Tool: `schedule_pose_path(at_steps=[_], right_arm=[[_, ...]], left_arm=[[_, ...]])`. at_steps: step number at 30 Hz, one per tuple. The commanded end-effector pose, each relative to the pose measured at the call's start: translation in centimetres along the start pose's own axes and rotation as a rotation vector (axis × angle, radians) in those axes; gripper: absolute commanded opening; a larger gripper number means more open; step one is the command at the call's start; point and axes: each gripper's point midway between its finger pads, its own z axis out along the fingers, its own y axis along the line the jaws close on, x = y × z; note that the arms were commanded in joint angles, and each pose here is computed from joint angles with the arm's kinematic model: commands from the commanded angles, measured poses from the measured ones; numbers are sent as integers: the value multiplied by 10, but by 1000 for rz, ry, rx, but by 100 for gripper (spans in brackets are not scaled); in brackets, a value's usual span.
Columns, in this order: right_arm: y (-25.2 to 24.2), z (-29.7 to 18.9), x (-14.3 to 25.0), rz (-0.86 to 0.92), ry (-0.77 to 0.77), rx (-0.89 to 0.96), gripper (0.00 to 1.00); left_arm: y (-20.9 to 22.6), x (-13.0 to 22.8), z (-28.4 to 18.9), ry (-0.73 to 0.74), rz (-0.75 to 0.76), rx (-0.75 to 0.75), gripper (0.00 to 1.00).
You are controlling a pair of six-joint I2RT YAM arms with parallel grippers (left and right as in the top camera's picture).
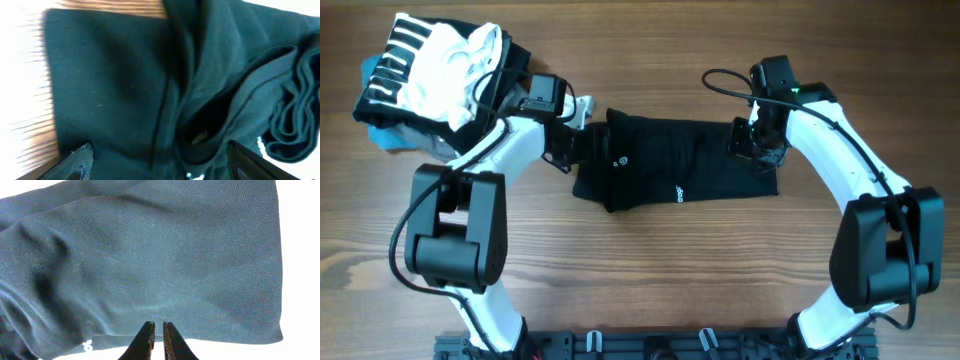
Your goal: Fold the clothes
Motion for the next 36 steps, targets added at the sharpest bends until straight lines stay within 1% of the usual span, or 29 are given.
schedule_pose_path(at_steps=[1, 2, 3, 5, 7, 8, 9, 11, 12, 14, 15, 18, 19, 22, 25, 27, 31, 32, 33, 34, 35, 36], right_arm=[[-9, 17, 4, 41, 44, 54, 11], [-12, 23, 7, 79, 62, 65, 11], [-11, 29, 8, 84, 76, 57, 11], [-13, 39, 10, 86, 97, 66, 11], [-15, 46, 13, 85, 116, 76, 10], [-16, 50, 14, 84, 125, 80, 10], [-17, 51, 15, 84, 128, 82, 10], [-17, 50, 17, 79, 135, 85, 8], [-18, 48, 19, 55, 146, 89, 7], [-17, 34, 21, 7, 140, 81, 7], [-15, 26, 19, -10, 120, 71, 7], [-11, 18, 14, -26, 86, 54, 7], [-9, 20, 12, -27, 79, 39, 7], [0, 22, 5, -21, 53, -4, 7], [-2, 21, -2, 51, 29, -8, 7], [-8, 20, -6, 80, 24, -8, 7], [-31, 17, -11, 146, 31, 1, 7], [-37, 17, -13, 160, 32, 4, 7], [-41, 16, -13, 169, 35, 6, 7], [-47, 15, -12, 169, 43, 10, 7], [-47, 15, -12, 151, 43, 10, 7], [-47, 15, -12, 133, 43, 9, 8]], left_arm=[[-18, 23, 24, 88, 90, 62, 77], [-22, 25, 26, 95, 100, 65, 75], [-26, 28, 30, 101, 116, 56, 71], [-29, 30, 32, 108, 130, 49, 60], [-30, 32, 33, 113, 129, 49, 33], [-29, 32, 32, 115, 125, 48, 14], [-28, 33, 28, 121, 114, 44, 4], [-26, 25, 5, 116, 91, 2, 4], [-23, 15, -13, 96, 85, -54, 4], [-26, -14, -67, 23, 106, -198, 4], [-33, -25, -86, -9, 132, -225, 4], [-73, -50, -117, -91, 211, -200, 4], [-83, -51, -116, -99, 237, -190, 4], [-106, -40, -99, -66, 296, -172, 4], [-124, -35, -83, -51, 347, -154, 4], [-135, -29, -68, -32, 378, -145, 4], [-145, -9, -24, 59, 424, -141, 7], [-150, -2, -8, 86, 443, -138, 10], [-154, 2, 0, 95, 453, -135, 16], [-167, 12, 18, 113, 492, -123, 31], [-175, 17, 25, 116, 516, -115, 49], [-184, 22, 29, 114, 541, -104, 61]])
